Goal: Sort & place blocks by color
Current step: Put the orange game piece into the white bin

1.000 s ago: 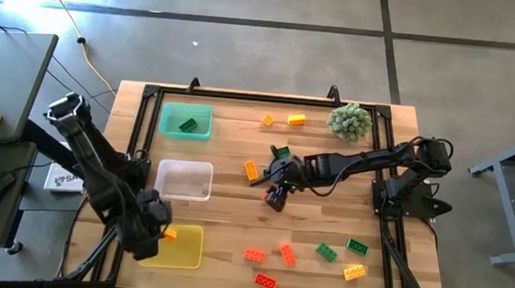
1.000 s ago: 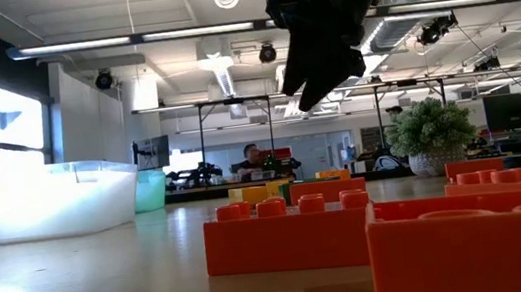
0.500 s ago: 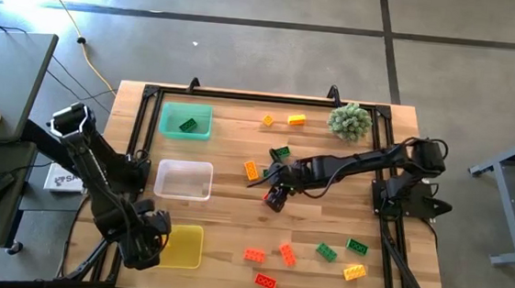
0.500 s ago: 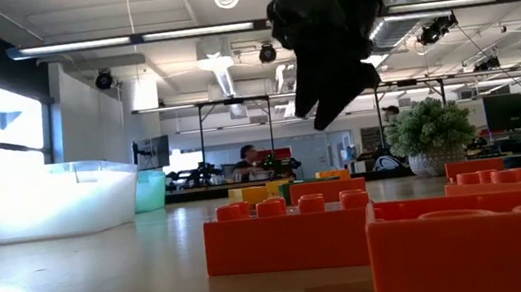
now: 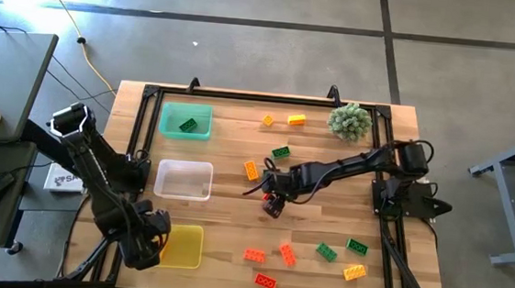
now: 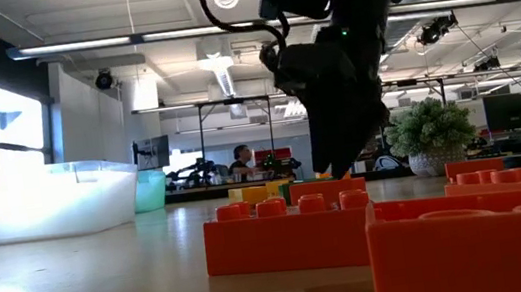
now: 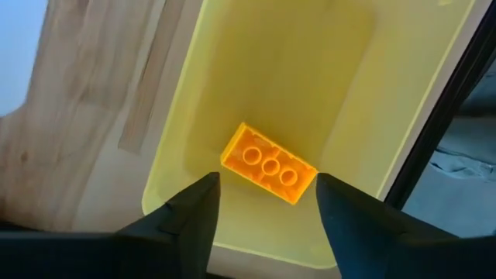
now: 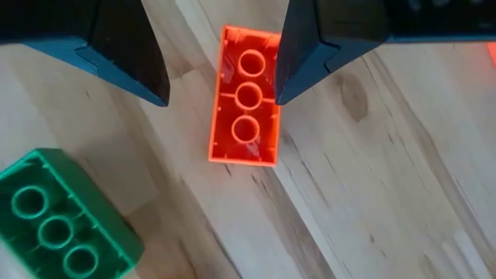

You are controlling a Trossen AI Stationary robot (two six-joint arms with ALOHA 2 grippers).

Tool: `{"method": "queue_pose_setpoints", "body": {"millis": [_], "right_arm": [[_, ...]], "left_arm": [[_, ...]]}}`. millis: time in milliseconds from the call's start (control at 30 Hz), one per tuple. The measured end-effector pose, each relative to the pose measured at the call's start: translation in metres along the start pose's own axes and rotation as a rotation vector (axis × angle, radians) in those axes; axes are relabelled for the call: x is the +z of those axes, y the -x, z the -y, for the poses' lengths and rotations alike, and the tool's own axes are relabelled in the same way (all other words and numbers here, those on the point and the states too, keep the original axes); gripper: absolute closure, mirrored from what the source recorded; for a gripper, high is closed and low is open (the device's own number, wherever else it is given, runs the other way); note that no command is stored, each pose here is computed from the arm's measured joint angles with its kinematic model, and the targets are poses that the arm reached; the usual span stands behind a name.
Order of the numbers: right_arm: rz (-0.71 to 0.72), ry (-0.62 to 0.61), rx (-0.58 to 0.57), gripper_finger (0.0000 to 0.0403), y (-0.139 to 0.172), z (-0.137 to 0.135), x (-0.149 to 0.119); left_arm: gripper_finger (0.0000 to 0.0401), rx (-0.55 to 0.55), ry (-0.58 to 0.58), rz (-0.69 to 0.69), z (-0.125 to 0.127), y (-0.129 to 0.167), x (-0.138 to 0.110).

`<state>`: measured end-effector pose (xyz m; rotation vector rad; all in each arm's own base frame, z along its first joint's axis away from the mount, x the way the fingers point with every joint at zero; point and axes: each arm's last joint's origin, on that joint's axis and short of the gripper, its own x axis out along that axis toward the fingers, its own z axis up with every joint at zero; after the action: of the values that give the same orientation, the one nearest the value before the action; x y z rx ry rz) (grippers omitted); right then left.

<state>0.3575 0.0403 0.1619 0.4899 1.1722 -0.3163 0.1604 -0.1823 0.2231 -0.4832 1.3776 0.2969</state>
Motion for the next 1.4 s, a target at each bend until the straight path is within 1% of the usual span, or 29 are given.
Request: {"method": "queue_pose_setpoints", "body": {"millis": [100,233,433,533,667,900,967,1033,1233,1400], "right_arm": [[-0.014,0.001,0.000,0.0181,-0.005,0.000,-0.001],[-0.035,0.000,0.010,0.0181,-0.011,0.000,-0.002],[-0.058,0.007,0.034,0.0181,-0.015,-0.004,-0.004],[-0.073,0.011,0.028,0.0181,-0.017,-0.005,-0.008],[-0.077,-0.028,0.022,0.0181,-0.016,-0.005,-0.008],[-0.100,-0.031,0.044,0.0183,-0.016,-0.005,-0.009],[-0.113,-0.046,0.052,0.0195,-0.016,-0.005,-0.009],[-0.115,-0.060,0.055,0.0220,-0.016,-0.005,-0.010],[-0.137,-0.066,0.090,0.0332,-0.015,-0.007,-0.010],[-0.141,-0.067,0.110,0.0336,-0.015,-0.008,-0.009]], "left_arm": [[0.0183,-0.008,0.013,-0.046,0.000,0.000,0.002],[0.0180,-0.016,0.028,-0.082,-0.001,0.000,0.005],[0.0182,-0.018,0.027,-0.071,-0.002,0.000,0.006],[0.0183,-0.017,0.024,-0.069,-0.002,0.000,0.006],[0.0183,-0.017,0.024,-0.069,-0.002,0.000,0.006],[0.0183,-0.014,0.014,-0.066,-0.002,0.000,0.006],[0.0183,-0.013,0.005,-0.066,-0.002,0.000,0.006],[0.0183,-0.013,0.005,-0.065,-0.002,0.000,0.006],[0.0183,-0.006,0.013,-0.037,-0.002,0.000,0.007],[0.0183,-0.040,0.023,-0.017,-0.006,0.010,0.008]]}}
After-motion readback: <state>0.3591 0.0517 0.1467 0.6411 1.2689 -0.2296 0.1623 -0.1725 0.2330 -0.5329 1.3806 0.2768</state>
